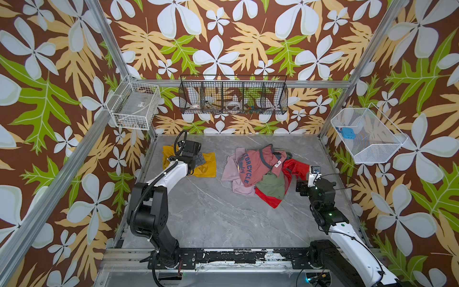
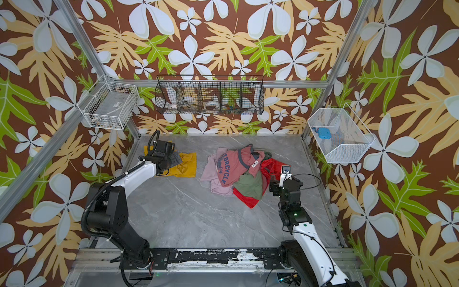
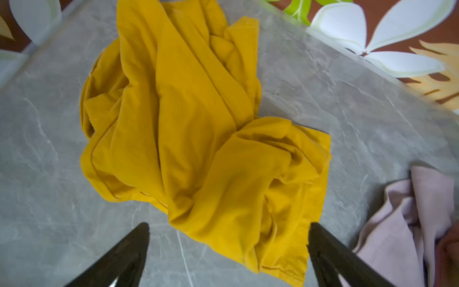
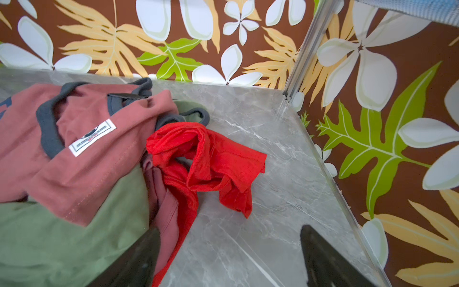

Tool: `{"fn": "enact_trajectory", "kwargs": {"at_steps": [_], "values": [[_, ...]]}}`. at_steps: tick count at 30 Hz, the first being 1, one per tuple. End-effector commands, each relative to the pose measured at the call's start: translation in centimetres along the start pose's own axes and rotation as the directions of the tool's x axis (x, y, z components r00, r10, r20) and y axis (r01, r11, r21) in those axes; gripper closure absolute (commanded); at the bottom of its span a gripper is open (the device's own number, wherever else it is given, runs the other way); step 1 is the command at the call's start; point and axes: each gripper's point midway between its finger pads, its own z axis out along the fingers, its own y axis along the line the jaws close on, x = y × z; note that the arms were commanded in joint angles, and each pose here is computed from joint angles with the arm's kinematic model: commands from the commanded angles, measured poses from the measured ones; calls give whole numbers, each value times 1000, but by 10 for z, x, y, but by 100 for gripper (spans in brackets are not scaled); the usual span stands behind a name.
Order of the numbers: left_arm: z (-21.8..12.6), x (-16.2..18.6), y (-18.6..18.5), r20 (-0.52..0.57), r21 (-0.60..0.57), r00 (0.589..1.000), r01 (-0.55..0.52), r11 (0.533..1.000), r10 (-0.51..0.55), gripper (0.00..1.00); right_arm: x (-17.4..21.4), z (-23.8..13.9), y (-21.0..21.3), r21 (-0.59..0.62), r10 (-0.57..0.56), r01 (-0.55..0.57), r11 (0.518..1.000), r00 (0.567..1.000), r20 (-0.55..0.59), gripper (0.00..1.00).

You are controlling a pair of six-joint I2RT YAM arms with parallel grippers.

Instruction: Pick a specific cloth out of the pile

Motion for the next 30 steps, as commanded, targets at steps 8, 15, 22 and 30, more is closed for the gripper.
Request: {"fn": "enact_trajectory", "kwargs": {"at_steps": [8,15,22,30], "values": [[-51,9,28,228,30,974,4,1000,-11,0,5,10,-11,66,105,-118,991,979,177,13],[-73,21,45,298,60,955,-18,998,-1,0,31,4,-17,93,84,-108,990,970,227,13],[-74,23,64,406,-6,912,-61,998,58,0,26,19,-4,45,55,-68,997,970,236,13],[-86,-3,68,630,-59,764,-133,989,140,0,40,63,14,9,2,-3,1000,987,159,14]]}}
